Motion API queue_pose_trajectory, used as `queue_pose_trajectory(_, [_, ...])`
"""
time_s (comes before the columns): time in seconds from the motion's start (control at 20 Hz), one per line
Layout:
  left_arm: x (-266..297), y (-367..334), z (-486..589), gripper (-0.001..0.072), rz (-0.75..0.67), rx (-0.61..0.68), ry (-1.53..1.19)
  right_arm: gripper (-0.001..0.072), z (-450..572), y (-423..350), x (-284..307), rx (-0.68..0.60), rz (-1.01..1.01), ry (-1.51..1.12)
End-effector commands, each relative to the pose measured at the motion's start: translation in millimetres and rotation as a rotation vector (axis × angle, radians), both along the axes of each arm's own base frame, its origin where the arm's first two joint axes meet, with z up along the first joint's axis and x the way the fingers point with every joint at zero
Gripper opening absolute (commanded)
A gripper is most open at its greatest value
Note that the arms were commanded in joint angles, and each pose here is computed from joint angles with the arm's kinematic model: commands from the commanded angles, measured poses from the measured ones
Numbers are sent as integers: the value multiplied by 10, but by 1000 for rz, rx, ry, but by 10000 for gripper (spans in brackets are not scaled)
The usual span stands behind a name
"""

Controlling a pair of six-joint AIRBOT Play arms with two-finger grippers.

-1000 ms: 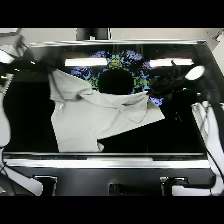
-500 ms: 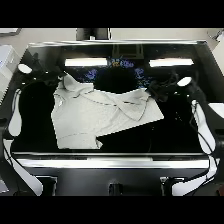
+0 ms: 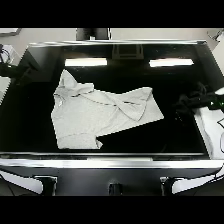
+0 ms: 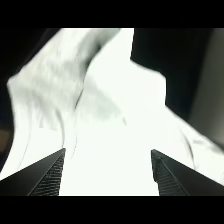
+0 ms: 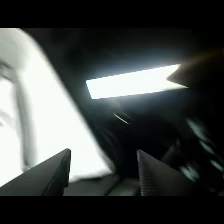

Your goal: Fold the clothes and pants, and hang the long-sleeved shirts on hangers.

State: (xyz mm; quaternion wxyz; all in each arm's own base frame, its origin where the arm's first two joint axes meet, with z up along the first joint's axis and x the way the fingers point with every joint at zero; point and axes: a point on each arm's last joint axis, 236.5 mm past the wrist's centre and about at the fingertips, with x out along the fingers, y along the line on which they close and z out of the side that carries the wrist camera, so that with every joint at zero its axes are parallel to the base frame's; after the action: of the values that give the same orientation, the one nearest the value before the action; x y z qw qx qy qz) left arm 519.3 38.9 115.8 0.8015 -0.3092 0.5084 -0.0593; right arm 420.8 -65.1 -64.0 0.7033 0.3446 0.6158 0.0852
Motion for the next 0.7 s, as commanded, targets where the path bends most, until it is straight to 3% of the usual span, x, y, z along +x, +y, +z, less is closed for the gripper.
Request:
queue_pose_trajectory(0.0, [-326, 50, 292, 613, 11, 42, 29, 488, -263, 71, -397, 94, 37, 45])
queue_pose_trajectory(0.2, [-344, -11, 396, 613, 31, 7, 22, 473, -444, 367, -450, 165, 31, 14])
queue_pose_trajectory(0.55, [-333, -148, 399, 613, 15, -7, 27, 471, -556, 748, -286, 93, 113, -23])
queue_pose_trajectory(0.6, [-332, -165, 399, 613, 15, -9, 29, 443, -587, 802, -270, 73, 124, -22])
queue_pose_trajectory(0.65, [-336, -173, 400, 613, 13, -10, 30, 371, -613, 838, -252, 55, 127, -19])
